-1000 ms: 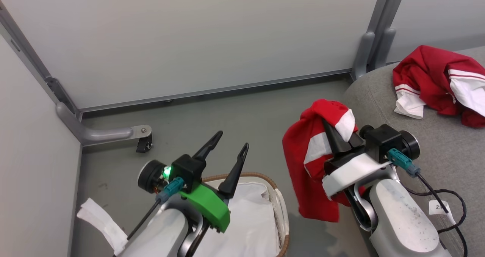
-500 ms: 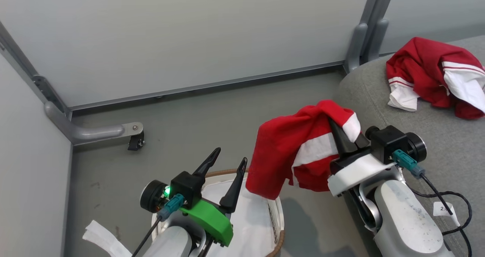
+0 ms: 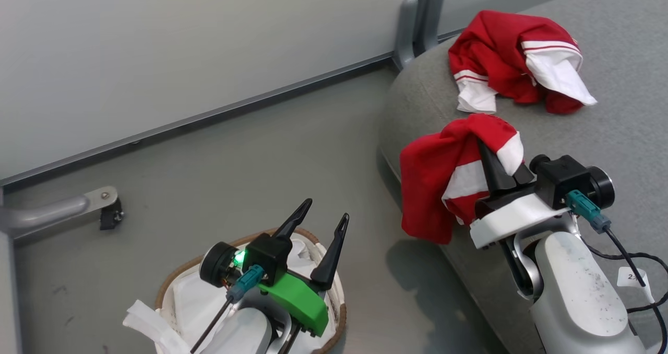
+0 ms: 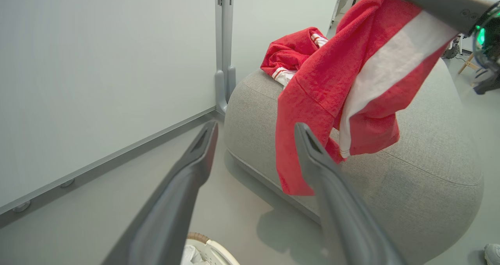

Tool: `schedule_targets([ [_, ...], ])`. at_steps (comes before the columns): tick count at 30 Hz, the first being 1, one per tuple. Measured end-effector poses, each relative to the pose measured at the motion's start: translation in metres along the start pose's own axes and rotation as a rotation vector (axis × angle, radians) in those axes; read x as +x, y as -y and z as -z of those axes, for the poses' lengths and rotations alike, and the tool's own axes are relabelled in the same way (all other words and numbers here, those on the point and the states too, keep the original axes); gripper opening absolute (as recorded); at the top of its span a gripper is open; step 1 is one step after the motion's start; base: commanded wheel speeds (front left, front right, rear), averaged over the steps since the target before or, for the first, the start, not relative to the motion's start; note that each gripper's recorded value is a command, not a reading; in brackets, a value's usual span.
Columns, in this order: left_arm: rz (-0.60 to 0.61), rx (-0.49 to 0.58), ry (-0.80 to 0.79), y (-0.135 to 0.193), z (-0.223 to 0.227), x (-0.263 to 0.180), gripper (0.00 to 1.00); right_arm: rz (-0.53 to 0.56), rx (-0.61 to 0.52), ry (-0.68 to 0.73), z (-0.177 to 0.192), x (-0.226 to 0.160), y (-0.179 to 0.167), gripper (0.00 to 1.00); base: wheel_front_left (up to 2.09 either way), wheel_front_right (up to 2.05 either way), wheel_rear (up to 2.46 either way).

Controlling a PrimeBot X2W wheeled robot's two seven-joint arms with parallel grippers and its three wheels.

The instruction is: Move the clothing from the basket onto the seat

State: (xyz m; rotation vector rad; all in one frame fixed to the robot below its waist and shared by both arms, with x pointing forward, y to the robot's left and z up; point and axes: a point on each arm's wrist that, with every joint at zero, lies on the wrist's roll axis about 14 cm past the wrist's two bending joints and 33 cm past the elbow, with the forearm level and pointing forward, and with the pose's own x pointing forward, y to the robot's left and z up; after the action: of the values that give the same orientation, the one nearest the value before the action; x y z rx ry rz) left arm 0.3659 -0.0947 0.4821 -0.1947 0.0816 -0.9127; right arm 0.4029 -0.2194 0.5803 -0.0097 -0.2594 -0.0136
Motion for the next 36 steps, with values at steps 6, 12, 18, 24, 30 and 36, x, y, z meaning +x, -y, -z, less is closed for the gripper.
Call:
schedule_targets([
  [6, 0.1, -0.011, -0.021, 0.021, 0.01, 0.021, 1.0, 0.107, -0.039, -0.021, 0.001, -0.017, 0.039, 0.0, 0.0, 0.0, 0.0],
  [12, 0.172, -0.032, -0.043, 0.035, 0.022, 0.036, 1.0, 0.172, -0.07, -0.055, 0.008, -0.026, 0.062, 0.0, 0.0, 0.0, 0.0],
  [18, 0.198, -0.049, -0.058, 0.033, 0.032, 0.044, 1.0, 0.181, -0.111, -0.055, 0.009, -0.009, 0.071, 0.0, 0.0, 0.0, 0.0],
  [24, 0.179, -0.044, -0.065, 0.012, 0.04, 0.049, 1.0, 0.139, -0.207, 0.031, -0.017, 0.043, 0.072, 0.0, 0.0, 0.0, 0.0],
  [30, 0.144, -0.048, -0.071, -0.013, 0.05, 0.05, 1.0, 0.115, -0.343, 0.143, -0.06, 0.103, 0.091, 0.0, 0.0, 0.0, 0.0],
  [36, 0.115, -0.047, -0.066, -0.038, 0.059, 0.056, 1.0, 0.159, -0.489, 0.237, -0.11, 0.154, 0.129, 0.0, 0.0, 0.0, 0.0],
])
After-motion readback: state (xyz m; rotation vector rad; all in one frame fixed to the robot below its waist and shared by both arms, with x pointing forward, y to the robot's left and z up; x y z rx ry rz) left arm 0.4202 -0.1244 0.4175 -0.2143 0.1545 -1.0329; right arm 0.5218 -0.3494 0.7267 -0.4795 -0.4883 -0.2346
